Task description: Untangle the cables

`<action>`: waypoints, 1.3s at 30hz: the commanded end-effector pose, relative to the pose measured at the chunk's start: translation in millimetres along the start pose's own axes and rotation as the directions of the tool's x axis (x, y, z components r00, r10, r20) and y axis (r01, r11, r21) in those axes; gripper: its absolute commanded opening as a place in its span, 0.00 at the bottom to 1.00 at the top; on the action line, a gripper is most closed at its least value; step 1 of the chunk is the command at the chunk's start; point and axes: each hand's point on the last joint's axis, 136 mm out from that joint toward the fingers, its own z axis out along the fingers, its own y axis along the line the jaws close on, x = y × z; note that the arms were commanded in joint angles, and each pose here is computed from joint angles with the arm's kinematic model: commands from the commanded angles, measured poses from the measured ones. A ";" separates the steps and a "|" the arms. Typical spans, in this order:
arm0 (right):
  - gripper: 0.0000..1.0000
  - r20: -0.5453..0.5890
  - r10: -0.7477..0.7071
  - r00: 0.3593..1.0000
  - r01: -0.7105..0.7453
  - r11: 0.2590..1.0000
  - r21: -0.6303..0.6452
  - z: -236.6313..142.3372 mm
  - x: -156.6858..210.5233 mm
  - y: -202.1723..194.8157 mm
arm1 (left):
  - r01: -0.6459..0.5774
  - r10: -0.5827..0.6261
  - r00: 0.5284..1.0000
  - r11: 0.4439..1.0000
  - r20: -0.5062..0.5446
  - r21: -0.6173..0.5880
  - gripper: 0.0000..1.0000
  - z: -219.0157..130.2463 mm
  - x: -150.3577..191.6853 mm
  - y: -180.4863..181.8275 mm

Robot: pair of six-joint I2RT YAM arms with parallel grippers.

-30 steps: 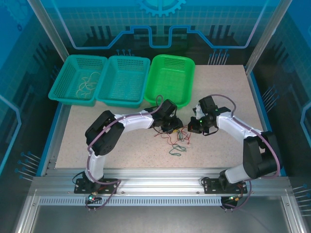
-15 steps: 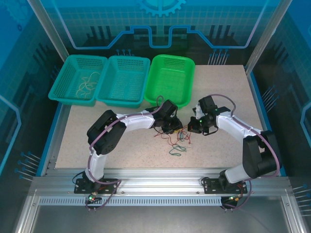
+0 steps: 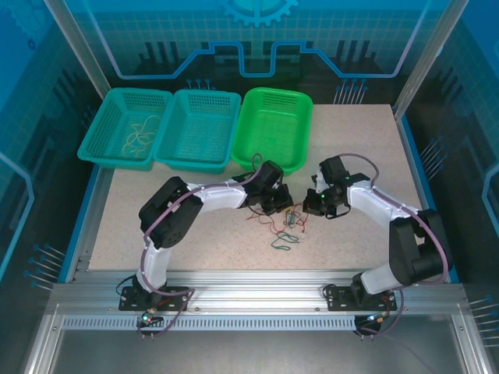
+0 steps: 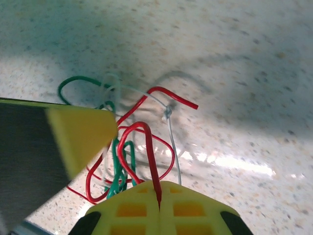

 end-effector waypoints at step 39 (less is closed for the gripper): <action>0.00 0.203 0.404 0.892 -0.431 0.895 0.115 -23.0 -16.9 -105.2 | -0.246 -0.009 0.458 0.960 0.889 0.137 0.00 -568.8 -181.3 -95.6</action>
